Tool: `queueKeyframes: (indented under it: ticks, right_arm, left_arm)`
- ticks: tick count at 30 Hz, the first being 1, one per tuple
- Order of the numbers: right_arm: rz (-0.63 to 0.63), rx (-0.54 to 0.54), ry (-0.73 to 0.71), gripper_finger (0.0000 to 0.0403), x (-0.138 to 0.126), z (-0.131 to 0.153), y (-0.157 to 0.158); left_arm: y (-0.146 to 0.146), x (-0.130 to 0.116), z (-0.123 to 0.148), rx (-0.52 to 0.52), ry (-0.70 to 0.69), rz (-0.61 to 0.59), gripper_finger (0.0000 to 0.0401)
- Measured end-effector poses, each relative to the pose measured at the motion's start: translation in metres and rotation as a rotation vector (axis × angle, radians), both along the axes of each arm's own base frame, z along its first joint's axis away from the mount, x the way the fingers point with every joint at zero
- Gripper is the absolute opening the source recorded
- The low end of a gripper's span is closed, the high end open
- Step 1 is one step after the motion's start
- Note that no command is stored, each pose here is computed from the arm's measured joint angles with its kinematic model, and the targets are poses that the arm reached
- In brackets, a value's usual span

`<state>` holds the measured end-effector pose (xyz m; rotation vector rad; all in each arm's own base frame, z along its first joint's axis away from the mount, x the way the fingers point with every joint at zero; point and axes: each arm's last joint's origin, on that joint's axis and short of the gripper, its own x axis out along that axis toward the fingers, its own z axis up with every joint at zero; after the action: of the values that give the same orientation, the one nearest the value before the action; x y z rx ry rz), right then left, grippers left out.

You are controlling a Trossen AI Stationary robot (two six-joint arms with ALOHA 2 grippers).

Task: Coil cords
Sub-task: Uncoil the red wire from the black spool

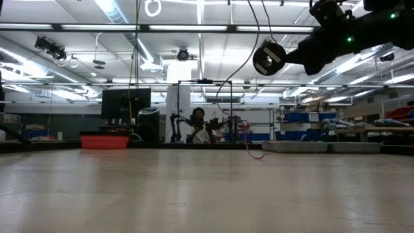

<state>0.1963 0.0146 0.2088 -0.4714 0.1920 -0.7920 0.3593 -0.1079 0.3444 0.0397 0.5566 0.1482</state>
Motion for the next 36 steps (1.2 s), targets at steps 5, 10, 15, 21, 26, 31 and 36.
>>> queueKeyframes:
  ticks: [5,10,15,21,26,31,36]
  right_arm:
    - [-0.008,0.028,-0.030,0.0000,0.000,0.000,-0.002]
    - [-0.003,0.030,-0.041,0.0000,0.000,0.001,-0.002]
    - [-0.003,0.029,-0.048,0.0000,0.000,0.002,-0.002]
    - [-0.005,0.029,-0.051,0.0000,0.000,0.002,-0.002]
    - [0.013,0.024,-0.066,0.0000,0.000,0.004,0.001]
    - [0.056,-0.009,-0.074,0.0000,-0.001,0.009,0.009]
    - [0.098,-0.032,-0.099,0.0000,-0.003,0.014,0.018]
  left_arm:
    - [-0.002,0.001,-0.030,-0.040,0.027,-0.040,0.0001]
    - [-0.001,-0.003,-0.056,-0.086,0.077,-0.003,0.0001]
    - [0.001,-0.006,-0.077,-0.110,0.094,0.026,0.0001]
    - [0.003,-0.009,-0.091,-0.107,0.122,0.033,0.0001]
    - [0.004,-0.012,-0.094,-0.086,0.144,0.054,0.0001]
    - [0.008,-0.018,-0.100,-0.015,0.214,0.107,0.0001]
    - [0.013,-0.023,-0.104,0.032,0.256,0.198,0.0001]
